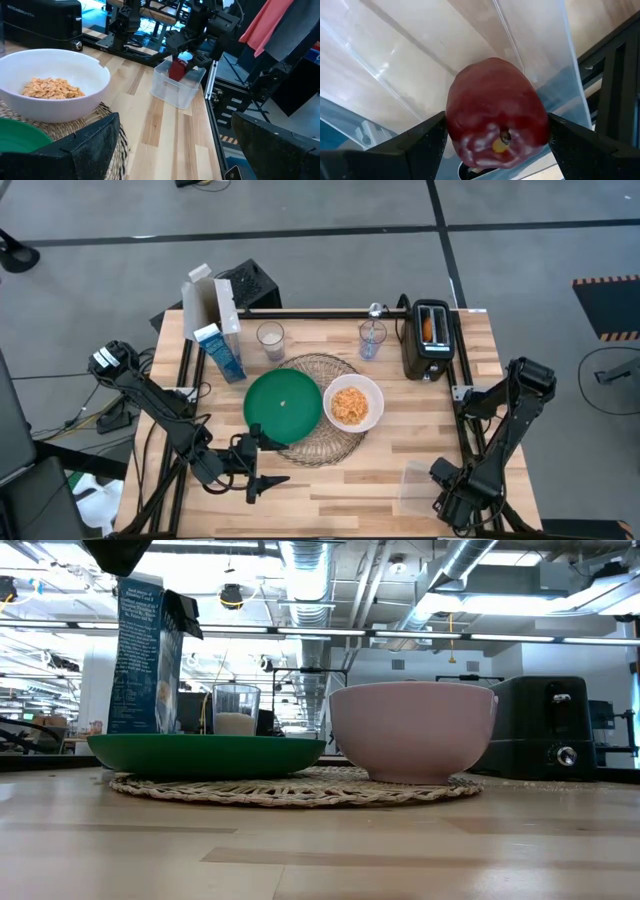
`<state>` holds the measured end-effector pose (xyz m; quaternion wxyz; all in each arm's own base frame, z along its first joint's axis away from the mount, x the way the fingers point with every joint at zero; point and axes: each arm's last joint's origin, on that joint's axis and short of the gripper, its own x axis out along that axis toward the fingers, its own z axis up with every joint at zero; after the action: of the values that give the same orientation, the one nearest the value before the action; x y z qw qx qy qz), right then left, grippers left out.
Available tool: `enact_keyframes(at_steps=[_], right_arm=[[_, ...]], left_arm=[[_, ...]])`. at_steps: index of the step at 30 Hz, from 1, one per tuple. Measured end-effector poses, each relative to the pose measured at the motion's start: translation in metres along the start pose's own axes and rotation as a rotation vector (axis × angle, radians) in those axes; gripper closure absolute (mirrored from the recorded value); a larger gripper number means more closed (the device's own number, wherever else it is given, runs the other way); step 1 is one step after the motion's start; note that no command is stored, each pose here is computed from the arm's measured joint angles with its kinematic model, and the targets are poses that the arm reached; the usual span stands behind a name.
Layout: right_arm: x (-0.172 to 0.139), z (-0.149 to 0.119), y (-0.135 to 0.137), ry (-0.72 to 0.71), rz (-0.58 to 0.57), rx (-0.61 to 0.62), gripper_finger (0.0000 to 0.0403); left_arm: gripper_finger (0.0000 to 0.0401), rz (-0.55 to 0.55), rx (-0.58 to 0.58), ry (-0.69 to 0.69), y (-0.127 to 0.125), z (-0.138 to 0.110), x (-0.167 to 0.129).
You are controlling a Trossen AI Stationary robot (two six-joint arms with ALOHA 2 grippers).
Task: Arrange a breakfast setting
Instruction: Put the red apple on the placemat above the green plate and white bowl from the bin
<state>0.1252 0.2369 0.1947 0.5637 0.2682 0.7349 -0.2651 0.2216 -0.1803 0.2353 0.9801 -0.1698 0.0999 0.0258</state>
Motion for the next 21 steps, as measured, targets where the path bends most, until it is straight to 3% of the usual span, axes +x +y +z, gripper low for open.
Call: enact_keyframes(at_steps=[13, 21], right_arm=[[0.020, 0.007, 0.011, 0.000, -0.067, -0.067, 0.0058], [0.021, 0.013, 0.014, 0.053, -0.086, -0.124, 0.0099]], left_arm=[[0.0032, 0.001, 0.003, 0.002, 0.000, 0.000, 0.000], [0.0032, 0.001, 0.003, 0.002, 0.000, 0.000, 0.000]])
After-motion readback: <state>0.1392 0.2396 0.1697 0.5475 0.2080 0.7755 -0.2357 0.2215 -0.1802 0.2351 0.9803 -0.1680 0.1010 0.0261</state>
